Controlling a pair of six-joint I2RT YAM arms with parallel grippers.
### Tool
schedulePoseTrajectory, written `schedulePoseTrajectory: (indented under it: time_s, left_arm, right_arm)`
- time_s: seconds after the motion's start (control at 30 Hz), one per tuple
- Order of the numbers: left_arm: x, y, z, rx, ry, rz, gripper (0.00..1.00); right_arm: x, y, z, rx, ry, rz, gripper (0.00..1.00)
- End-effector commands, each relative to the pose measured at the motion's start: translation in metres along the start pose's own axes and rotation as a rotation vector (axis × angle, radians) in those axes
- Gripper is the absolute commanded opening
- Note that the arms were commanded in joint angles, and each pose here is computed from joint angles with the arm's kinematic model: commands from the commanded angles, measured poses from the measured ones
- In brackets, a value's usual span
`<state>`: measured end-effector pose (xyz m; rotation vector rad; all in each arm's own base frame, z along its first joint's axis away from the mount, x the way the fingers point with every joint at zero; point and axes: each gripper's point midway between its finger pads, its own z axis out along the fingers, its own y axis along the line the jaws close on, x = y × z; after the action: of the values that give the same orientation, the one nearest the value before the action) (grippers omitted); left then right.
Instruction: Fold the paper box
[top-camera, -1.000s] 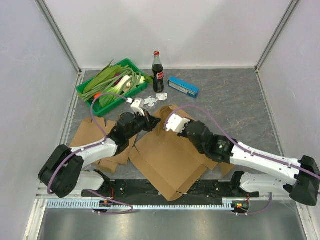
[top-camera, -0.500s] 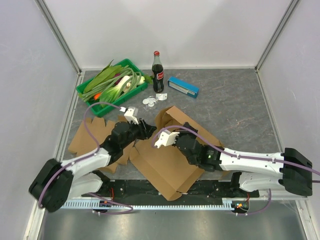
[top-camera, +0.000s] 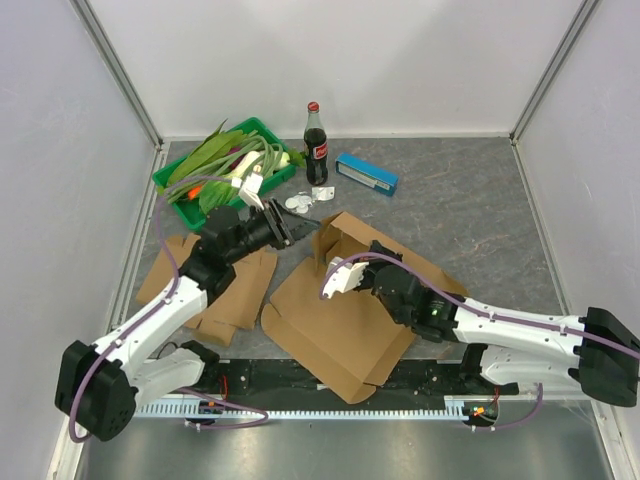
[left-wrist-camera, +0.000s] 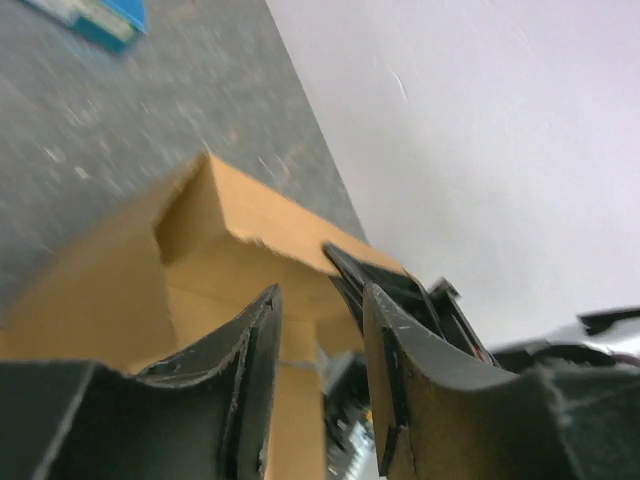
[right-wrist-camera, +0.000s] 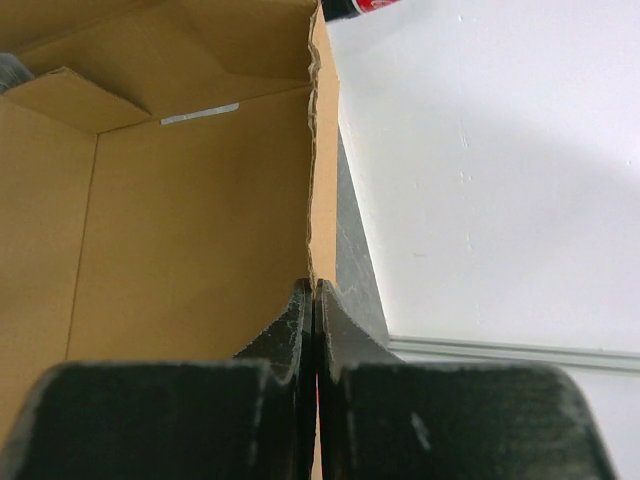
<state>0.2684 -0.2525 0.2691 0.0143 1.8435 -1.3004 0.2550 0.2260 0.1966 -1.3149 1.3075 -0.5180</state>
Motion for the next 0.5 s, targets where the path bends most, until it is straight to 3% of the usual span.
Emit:
schedulePoseTrajectory:
  time_s: [0.0, 0.17, 0.33, 0.47]
  left_arm:
    - [0.029, -0.027, -0.006, 0.113, 0.070, -0.299, 0.55]
    - [0.028, -0.039, 0.012, 0.082, 0.028, -0.435, 0.64]
    - [0.041, -0.021, 0.036, -0.044, 0.047, -0.591, 0.61]
    - [0.047, -0.007, 0.051, -0.123, 0.046, -0.623, 0.57]
  right_arm:
    - [-0.013, 0.025, 0.008, -0.129, -0.114, 0.000, 0.00]
    - [-0.016, 0.028, 0.015, -0.133, -0.122, -0.019, 0.00]
    - [-0.020, 0.026, 0.017, -0.129, -0.142, -0.019, 0.00]
    - [-0.022, 0.025, 0.018, -0.129, -0.153, -0.019, 0.00]
